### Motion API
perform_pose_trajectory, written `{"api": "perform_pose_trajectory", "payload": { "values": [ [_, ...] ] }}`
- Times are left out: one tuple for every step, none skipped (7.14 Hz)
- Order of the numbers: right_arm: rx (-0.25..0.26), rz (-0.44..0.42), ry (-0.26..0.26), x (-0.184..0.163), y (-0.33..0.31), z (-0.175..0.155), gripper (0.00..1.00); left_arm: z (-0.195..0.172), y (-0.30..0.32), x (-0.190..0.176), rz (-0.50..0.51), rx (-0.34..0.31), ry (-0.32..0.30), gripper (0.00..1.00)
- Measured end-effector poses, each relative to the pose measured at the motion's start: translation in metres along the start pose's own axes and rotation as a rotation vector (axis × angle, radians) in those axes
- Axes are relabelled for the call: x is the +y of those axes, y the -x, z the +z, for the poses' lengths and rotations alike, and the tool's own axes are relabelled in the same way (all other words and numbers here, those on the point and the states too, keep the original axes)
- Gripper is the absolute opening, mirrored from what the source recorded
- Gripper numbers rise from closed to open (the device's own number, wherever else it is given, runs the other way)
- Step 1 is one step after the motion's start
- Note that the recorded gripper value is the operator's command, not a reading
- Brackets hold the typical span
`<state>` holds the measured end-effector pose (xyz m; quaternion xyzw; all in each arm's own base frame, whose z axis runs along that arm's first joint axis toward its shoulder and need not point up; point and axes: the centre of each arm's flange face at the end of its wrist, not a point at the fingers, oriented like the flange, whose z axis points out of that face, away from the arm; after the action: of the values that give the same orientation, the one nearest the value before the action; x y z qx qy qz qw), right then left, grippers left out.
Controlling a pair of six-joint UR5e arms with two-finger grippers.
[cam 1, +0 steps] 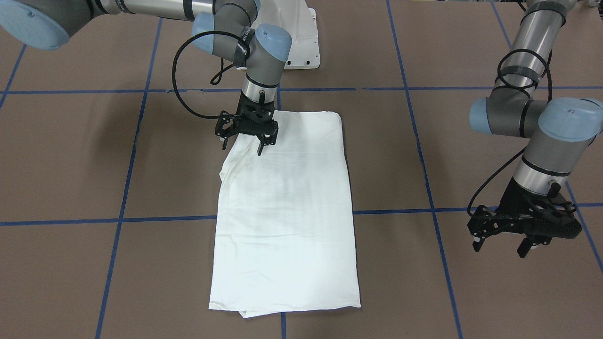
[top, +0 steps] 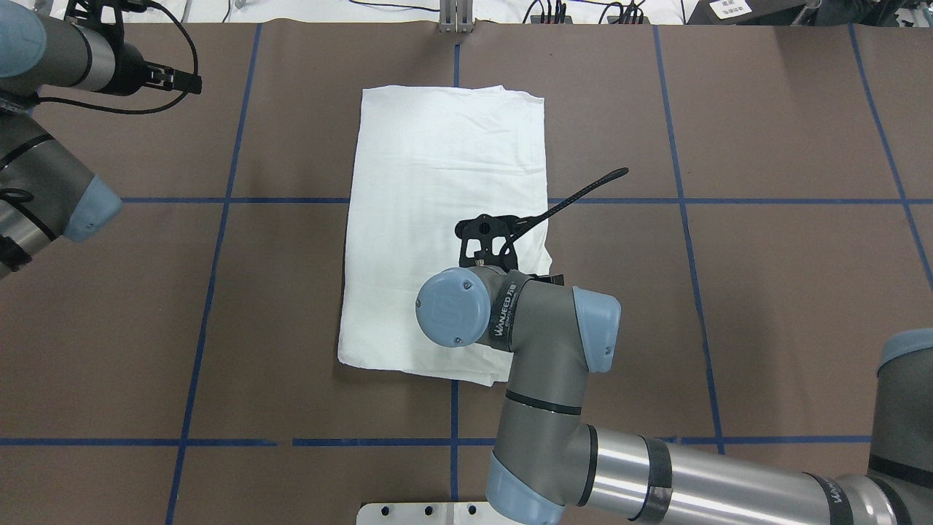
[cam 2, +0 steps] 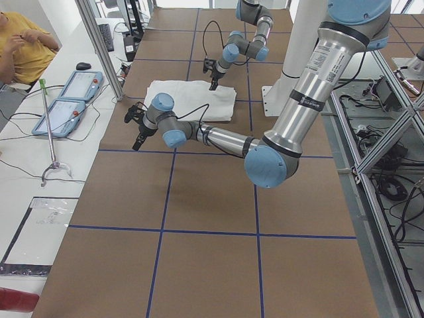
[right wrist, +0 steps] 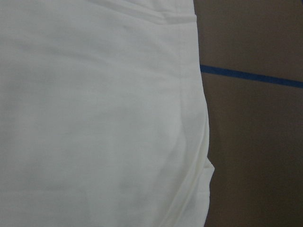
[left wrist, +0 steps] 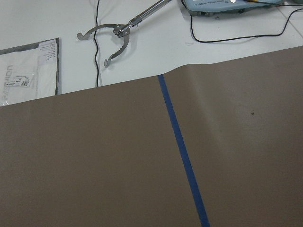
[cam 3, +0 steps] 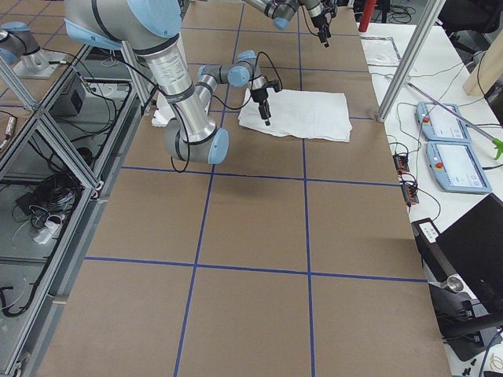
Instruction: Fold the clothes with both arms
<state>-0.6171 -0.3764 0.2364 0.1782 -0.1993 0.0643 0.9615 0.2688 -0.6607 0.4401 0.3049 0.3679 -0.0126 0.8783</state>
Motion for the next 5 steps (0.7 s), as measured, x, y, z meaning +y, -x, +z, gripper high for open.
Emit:
{"api": "perform_pose_trajectory", "payload": {
  "values": [
    [0.016,-0.005,-0.003,0.006,0.002,0.002,1.0,0.0,0.0,0.0,0.001,0.002,-0.002,1.0],
    [0.019,-0.004,-0.014,0.005,0.003,0.003,1.0,0.0,0.0,0.001,0.002,0.004,-0.004,1.0],
    [0.015,0.01,-0.028,0.0,0.002,0.002,1.0,0.0,0.0,0.001,0.002,0.004,-0.005,1.0],
    [0.016,0.041,-0.037,-0.008,-0.001,0.002,1.0,0.0,0.001,0.001,0.002,0.004,-0.004,1.0],
    [0.023,0.069,-0.041,-0.013,-0.004,0.004,1.0,0.0,0.0,0.002,0.003,0.005,-0.004,1.0]
  ]
}}
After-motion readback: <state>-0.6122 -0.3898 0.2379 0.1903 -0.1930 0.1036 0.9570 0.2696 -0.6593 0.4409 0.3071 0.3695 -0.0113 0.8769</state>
